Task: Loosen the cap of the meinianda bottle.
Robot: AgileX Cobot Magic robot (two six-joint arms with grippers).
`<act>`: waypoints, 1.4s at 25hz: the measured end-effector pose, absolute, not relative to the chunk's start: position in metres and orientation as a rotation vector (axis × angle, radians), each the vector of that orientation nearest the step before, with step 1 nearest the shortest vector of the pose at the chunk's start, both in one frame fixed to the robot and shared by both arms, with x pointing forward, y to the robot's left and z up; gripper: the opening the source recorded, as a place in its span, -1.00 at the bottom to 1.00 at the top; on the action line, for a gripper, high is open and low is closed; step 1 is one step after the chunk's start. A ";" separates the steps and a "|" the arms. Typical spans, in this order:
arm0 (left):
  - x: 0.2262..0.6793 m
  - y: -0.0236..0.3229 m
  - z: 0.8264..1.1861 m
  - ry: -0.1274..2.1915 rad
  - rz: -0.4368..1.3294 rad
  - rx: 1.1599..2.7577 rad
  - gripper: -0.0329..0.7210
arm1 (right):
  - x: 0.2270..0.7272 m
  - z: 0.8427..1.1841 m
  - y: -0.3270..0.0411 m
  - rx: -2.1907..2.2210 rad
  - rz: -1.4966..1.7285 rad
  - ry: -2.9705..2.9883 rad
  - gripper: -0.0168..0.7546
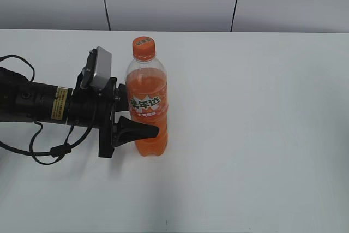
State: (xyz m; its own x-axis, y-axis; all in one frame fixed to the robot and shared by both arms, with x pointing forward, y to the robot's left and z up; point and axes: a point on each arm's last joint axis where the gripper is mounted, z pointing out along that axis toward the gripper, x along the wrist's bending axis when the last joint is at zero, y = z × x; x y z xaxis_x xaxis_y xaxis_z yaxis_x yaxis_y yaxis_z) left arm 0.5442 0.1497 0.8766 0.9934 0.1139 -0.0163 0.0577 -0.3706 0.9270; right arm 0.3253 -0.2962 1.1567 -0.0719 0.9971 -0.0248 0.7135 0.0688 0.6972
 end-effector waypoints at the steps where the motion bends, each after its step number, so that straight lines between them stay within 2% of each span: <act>1: 0.544 0.150 0.877 0.122 0.059 1.952 0.18 | 0.332 1.162 -0.296 1.691 0.717 1.854 0.56; 8: 0.544 0.150 0.877 0.121 0.059 1.952 0.18 | 0.385 1.179 -0.292 1.713 0.723 1.951 0.56; 21: 0.544 0.150 0.877 0.120 0.058 1.951 0.18 | 0.424 1.212 -0.275 1.684 0.983 2.013 0.55; 27: 0.544 0.150 0.877 0.120 0.058 1.951 0.18 | 0.436 1.210 -0.273 1.702 1.008 2.041 0.35; 32: 0.544 0.150 0.877 0.120 0.058 1.951 0.18 | 0.447 1.219 -0.267 1.670 1.049 2.058 0.32; 35: 0.544 0.150 0.877 0.120 0.058 1.951 0.18 | 0.455 1.225 -0.249 1.586 1.073 2.137 0.30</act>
State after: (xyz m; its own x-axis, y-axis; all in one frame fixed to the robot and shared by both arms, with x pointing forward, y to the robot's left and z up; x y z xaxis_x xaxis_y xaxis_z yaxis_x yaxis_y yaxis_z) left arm 0.5440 0.1496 0.8767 0.9936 0.1115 -0.0163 0.0567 -0.3701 0.9273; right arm 0.4548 -0.2491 1.2246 -0.3635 0.9086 0.2056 0.7075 0.1256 0.6955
